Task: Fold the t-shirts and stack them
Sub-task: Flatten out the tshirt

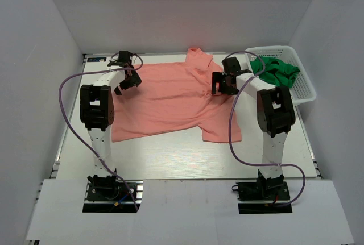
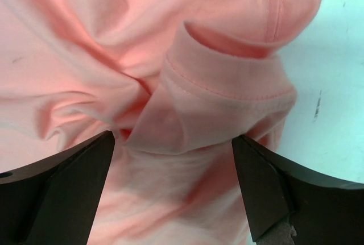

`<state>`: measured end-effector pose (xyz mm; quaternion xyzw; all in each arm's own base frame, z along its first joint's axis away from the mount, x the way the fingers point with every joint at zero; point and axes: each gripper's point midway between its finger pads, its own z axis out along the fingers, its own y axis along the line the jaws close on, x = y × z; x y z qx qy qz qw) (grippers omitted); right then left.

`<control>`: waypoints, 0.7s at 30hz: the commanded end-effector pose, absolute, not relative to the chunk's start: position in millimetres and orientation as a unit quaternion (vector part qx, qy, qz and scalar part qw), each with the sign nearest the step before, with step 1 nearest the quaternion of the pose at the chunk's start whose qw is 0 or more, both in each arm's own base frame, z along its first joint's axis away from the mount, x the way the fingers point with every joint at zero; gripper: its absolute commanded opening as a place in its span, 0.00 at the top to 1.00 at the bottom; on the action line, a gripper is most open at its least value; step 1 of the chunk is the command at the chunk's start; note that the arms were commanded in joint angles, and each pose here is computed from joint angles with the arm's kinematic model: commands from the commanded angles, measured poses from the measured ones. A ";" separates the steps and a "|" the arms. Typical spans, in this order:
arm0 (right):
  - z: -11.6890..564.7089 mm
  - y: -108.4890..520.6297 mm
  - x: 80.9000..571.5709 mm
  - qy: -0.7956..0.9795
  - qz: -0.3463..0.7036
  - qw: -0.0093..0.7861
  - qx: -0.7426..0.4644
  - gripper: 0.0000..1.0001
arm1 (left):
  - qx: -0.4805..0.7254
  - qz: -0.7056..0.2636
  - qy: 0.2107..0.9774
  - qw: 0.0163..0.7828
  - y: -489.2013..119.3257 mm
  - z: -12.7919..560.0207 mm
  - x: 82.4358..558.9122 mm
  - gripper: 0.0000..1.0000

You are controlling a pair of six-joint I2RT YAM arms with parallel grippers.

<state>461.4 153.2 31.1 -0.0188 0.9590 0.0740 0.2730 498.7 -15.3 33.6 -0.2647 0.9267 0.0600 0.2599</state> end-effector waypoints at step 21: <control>103.1 177.0 490.6 0.926 0.120 0.342 -0.105 0.10 | -0.237 -0.022 0.892 0.383 -30.9 130.3 525.9 0.00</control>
